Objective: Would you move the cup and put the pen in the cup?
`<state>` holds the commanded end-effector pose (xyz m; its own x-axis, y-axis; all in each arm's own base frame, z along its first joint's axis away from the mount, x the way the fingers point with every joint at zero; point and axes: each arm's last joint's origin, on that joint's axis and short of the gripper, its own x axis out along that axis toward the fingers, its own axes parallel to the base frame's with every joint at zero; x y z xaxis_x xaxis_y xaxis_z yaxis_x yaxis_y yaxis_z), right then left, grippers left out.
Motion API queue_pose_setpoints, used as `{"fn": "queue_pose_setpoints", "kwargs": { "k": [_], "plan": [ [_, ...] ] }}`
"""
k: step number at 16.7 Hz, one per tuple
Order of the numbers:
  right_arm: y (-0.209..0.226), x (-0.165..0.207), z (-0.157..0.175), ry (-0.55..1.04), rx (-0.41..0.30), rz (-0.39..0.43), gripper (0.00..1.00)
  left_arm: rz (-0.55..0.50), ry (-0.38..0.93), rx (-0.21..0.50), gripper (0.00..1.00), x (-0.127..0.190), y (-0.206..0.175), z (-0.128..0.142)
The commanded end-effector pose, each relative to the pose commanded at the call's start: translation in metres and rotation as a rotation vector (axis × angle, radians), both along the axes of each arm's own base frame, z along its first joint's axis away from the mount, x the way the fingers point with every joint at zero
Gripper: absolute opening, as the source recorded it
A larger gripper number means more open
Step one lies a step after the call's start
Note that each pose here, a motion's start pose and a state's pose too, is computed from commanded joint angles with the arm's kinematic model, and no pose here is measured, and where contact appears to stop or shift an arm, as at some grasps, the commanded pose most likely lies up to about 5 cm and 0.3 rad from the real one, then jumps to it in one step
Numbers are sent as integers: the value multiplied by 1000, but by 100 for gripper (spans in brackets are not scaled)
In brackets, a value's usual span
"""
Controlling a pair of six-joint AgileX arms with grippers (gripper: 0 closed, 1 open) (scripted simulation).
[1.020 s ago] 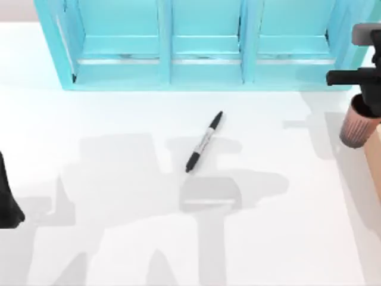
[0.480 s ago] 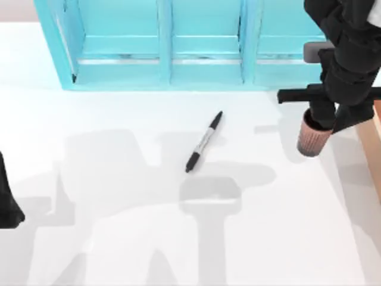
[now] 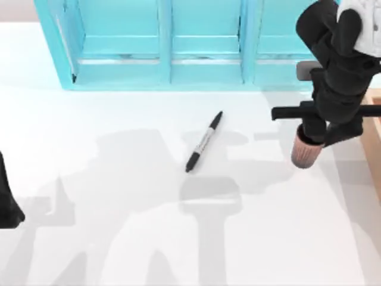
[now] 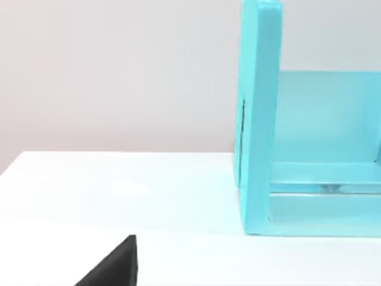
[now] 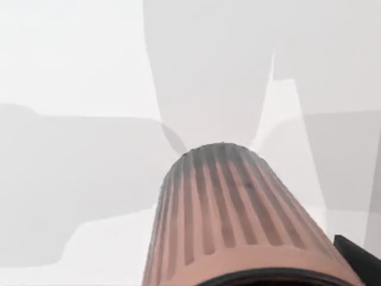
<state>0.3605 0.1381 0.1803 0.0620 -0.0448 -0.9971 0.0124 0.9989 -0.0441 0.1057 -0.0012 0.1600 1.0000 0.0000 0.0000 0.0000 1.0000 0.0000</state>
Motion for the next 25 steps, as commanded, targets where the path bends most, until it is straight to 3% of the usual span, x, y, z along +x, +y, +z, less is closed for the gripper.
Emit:
{"fn": "queue_pose_setpoints", "kwargs": {
  "k": [4,17,25],
  "plan": [
    [1,0,-5,7,-3,1,0,0,0,0,100,0,0,0],
    [1,0,-5,7,-3,1,98,0,0,0,100,0,0,0],
    [1,0,-5,7,-3,1,100,0,0,0,100,0,0,0]
  ]
}}
